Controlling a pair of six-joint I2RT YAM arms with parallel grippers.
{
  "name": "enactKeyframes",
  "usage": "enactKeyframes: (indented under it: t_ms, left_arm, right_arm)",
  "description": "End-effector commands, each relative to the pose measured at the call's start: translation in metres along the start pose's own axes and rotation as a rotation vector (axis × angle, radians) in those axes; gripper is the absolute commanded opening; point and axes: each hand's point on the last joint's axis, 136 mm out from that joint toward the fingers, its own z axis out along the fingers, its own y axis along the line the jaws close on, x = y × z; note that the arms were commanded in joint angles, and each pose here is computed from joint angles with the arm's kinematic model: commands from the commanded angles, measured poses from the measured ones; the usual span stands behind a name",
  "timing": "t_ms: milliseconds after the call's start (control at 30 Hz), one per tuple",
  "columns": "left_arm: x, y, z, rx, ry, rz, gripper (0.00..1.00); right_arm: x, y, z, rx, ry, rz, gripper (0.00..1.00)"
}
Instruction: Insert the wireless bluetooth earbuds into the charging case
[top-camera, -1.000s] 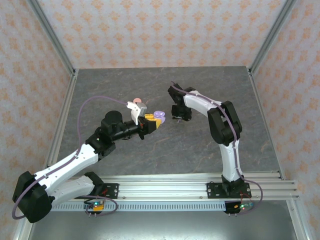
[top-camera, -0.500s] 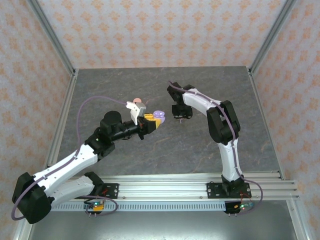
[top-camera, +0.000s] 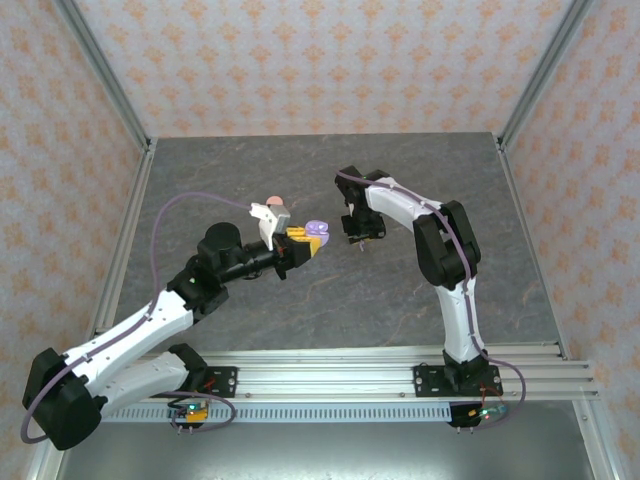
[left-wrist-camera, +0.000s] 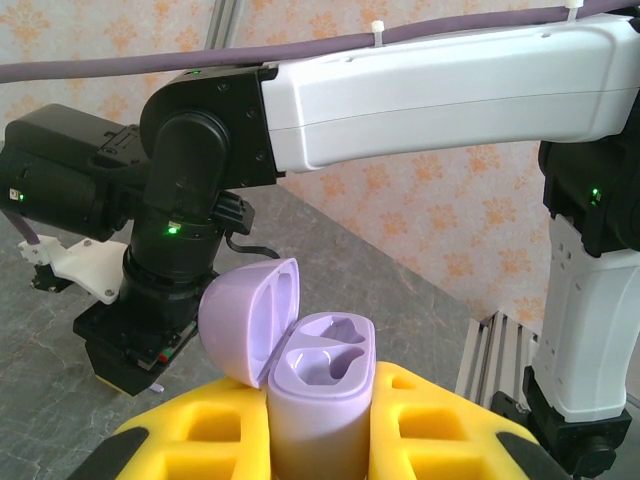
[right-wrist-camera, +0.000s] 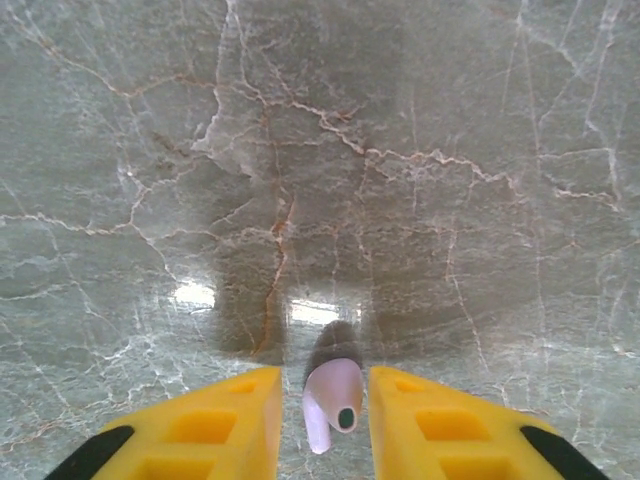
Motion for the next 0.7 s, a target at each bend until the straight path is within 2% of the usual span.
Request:
enactKeyframes:
  t_ms: [0,300,667]
  left_arm:
    - [-0.015,-0.008,-0.006,0.006,-0.038,0.028,0.18]
    - [-0.014,-0.009,-0.009,0.005,-0.042,0.031,0.18]
    - [-0.015,-0.010,-0.008,0.008,-0.043,0.032,0.18]
  right_arm:
    - [0.004,-0.004,-0.012,-0.012,0.013,0.002,0.30]
    - [0.010,-0.007,-0.007,0.003,0.057,-0.003,0.28]
    - [0.003,-0.003,-0.003,-0.020,0.046,0.019,0.27]
